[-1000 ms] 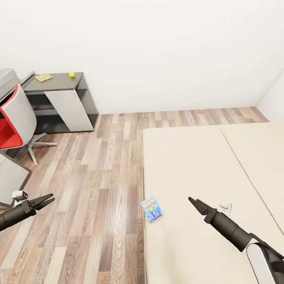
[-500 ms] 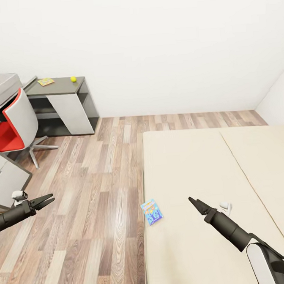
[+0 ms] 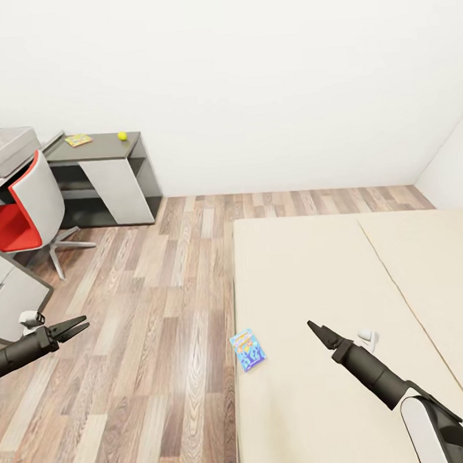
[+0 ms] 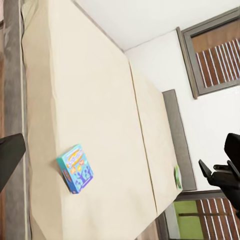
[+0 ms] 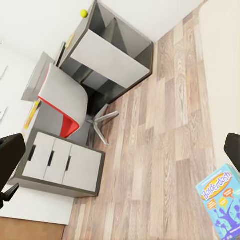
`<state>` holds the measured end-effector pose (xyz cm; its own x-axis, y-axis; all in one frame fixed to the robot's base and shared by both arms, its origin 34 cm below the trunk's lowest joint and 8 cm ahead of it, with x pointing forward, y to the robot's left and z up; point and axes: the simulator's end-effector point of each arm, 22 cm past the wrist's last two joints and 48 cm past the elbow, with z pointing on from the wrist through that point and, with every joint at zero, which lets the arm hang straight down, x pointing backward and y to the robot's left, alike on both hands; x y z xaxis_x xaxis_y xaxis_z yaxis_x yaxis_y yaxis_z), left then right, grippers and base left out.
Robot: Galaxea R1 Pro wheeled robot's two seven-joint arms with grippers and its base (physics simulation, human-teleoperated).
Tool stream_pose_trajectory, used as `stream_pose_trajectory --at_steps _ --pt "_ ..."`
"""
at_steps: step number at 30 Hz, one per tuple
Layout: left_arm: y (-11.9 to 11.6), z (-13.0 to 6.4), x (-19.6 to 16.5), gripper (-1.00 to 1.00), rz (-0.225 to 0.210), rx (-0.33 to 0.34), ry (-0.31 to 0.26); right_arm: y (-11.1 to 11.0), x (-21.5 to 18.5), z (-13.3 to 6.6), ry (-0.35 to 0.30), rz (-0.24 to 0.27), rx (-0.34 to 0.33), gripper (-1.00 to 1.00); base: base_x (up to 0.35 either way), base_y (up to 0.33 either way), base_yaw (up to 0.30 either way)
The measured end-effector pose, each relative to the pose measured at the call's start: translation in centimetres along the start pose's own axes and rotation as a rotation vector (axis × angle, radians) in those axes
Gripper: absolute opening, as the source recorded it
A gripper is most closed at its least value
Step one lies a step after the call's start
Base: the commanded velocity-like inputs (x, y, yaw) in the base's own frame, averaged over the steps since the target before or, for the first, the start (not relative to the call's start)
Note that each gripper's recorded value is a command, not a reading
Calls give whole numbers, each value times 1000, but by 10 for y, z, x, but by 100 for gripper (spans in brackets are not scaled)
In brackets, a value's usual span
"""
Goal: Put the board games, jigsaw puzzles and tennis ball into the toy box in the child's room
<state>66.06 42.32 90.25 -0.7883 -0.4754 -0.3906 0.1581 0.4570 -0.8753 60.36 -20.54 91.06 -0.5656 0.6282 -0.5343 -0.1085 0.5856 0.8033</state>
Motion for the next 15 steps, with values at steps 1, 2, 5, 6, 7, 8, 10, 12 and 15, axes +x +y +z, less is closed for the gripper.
stream_pose_trajectory --at_steps 1,2,5,6,7,8,10,12,15 --pt "-1 0 0 100 1 1 -1 1 0 0 -1 -1 -1 100 0 0 0" --pt "-2 0 -1 100 3 2 -1 1 -1 0 -2 -1 -2 100 0 0 0" --pt "-4 -1 -2 100 6 4 -3 4 -2 0 -3 -4 -7 100 0 0 0" --pt "-5 -1 -3 100 7 5 -4 5 -1 1 -1 -5 -10 100 0 0 0" --pt "-5 -1 -3 100 9 5 -5 9 1 3 6 -6 -17 100 0 0 0" --pt "-6 -1 -4 100 10 6 -6 11 3 4 9 -7 -23 100 0 0 0" --pt "-8 -2 -5 100 12 8 -7 19 8 8 23 -11 -40 100 0 0 0" --pt "-9 -2 -6 100 15 10 -9 22 9 9 24 -17 -46 100 0 0 0" --pt "-12 -2 -7 100 18 12 -11 24 8 10 18 -27 -48 100 0 0 0"
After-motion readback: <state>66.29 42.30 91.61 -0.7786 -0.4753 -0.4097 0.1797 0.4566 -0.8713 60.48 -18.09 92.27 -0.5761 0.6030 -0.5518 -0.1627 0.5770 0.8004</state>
